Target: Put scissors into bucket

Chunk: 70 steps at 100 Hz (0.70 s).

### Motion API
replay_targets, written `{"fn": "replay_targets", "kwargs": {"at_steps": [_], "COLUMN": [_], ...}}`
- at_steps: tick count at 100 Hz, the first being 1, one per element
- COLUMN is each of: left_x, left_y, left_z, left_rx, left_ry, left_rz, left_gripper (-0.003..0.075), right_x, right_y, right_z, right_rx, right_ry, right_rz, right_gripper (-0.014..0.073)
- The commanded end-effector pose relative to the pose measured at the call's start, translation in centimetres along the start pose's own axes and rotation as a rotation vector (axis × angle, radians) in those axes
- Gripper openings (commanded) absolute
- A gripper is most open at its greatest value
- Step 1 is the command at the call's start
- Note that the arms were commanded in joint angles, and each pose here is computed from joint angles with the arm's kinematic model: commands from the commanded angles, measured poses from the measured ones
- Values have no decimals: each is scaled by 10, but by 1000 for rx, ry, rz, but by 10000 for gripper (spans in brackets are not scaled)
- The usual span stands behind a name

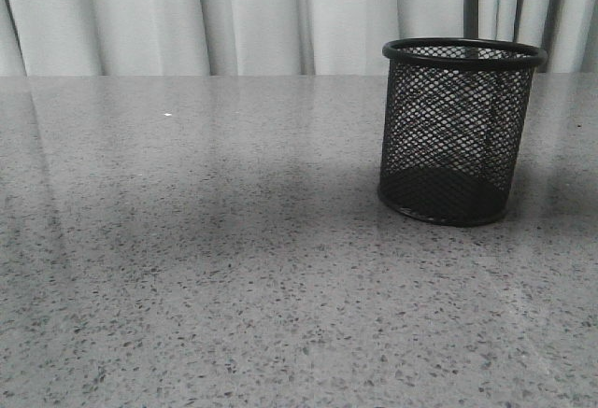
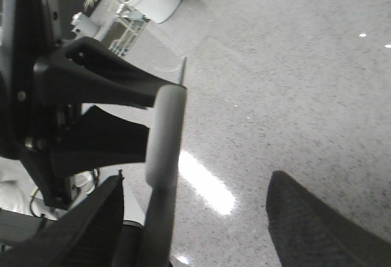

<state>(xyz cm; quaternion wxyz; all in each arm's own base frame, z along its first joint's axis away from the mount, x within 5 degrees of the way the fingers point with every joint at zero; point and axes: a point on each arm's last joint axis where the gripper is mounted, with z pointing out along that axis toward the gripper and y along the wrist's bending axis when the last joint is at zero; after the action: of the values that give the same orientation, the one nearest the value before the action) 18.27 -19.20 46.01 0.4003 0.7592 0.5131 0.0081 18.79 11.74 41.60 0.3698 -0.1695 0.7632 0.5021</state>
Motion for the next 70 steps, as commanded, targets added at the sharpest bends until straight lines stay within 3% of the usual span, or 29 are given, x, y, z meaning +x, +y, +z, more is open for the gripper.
{"fn": "replay_targets", "kwargs": {"at_steps": [1,23,53,63,70], "left_x": [-12,-13,-19,-19,-19], "left_y": [7,8,8,8,8], "left_z": [-19,-12,-7,-7,-7], "left_rx": [-113,-92,-70,-71,-71], "left_ry": [-85,-95,-161,-163,-163], "left_rz": [-7,-19,-56,-57,-57], "left_gripper": [-20,-20,-15,58,171], "right_x": [-12,-13,-14,-14,-14], "right_y": [14,8,8,8,8], "right_z": [-4,1,2,2,2], "right_rx": [-72,-75,-81,-81,-81], "right_ry": [-70,-64,-67,-67,-67], "right_rz": [-17,0,-23,-29,-29], "right_gripper": [448,428,60,-42,-72]}}
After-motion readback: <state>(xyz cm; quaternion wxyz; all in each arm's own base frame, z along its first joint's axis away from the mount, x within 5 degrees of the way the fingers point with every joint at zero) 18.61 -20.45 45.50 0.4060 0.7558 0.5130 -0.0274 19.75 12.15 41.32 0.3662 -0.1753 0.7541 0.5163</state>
